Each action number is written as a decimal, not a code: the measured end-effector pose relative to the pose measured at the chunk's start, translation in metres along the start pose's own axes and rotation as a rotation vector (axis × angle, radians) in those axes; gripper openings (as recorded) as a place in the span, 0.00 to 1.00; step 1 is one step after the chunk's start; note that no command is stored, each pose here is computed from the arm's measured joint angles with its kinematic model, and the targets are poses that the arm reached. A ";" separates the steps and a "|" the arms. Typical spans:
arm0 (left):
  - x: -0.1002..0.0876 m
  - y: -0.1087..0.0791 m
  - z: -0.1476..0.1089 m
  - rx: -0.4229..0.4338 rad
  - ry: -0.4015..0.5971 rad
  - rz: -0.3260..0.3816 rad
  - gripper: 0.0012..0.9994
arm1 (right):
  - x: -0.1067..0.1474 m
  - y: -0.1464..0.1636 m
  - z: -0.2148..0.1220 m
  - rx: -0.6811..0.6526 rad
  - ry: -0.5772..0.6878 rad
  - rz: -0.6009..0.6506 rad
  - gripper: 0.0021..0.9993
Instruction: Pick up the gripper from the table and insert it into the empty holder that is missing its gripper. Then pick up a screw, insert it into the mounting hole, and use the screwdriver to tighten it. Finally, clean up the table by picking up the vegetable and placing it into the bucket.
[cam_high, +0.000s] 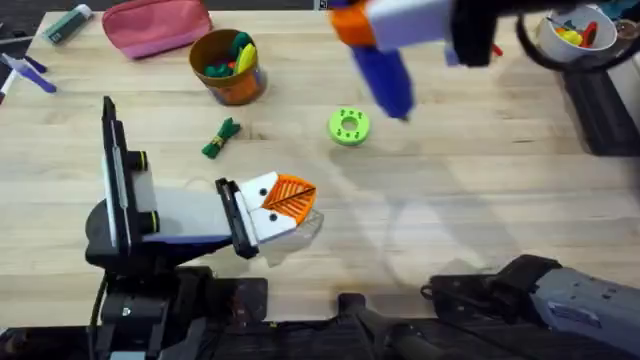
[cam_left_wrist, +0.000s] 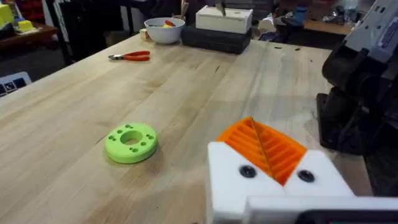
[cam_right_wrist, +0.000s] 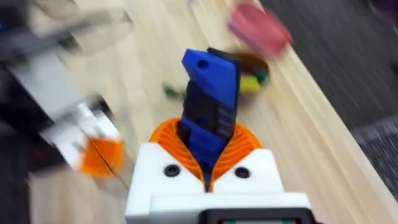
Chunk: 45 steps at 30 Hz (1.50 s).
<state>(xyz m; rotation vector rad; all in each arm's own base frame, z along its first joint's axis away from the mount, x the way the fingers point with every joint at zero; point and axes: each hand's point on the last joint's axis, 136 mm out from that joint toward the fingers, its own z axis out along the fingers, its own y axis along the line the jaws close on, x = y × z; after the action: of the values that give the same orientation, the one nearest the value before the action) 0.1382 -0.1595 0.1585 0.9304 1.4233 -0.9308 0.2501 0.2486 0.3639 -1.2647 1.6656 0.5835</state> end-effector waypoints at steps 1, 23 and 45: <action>0.000 0.000 0.000 0.000 0.000 0.000 0.02 | 0.014 -0.005 -0.002 0.027 0.057 -0.013 0.02; 0.000 0.000 0.000 0.000 0.000 0.000 0.02 | 0.272 -0.100 0.030 0.019 1.024 -0.030 0.02; 0.000 0.000 0.000 0.000 0.000 0.000 0.02 | 0.351 -0.122 0.042 -0.017 1.151 0.093 0.98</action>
<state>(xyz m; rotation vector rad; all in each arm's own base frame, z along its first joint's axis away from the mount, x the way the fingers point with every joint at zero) 0.1382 -0.1595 0.1585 0.9304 1.4233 -0.9308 0.3671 0.0713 0.0556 -1.6729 2.6370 -0.1733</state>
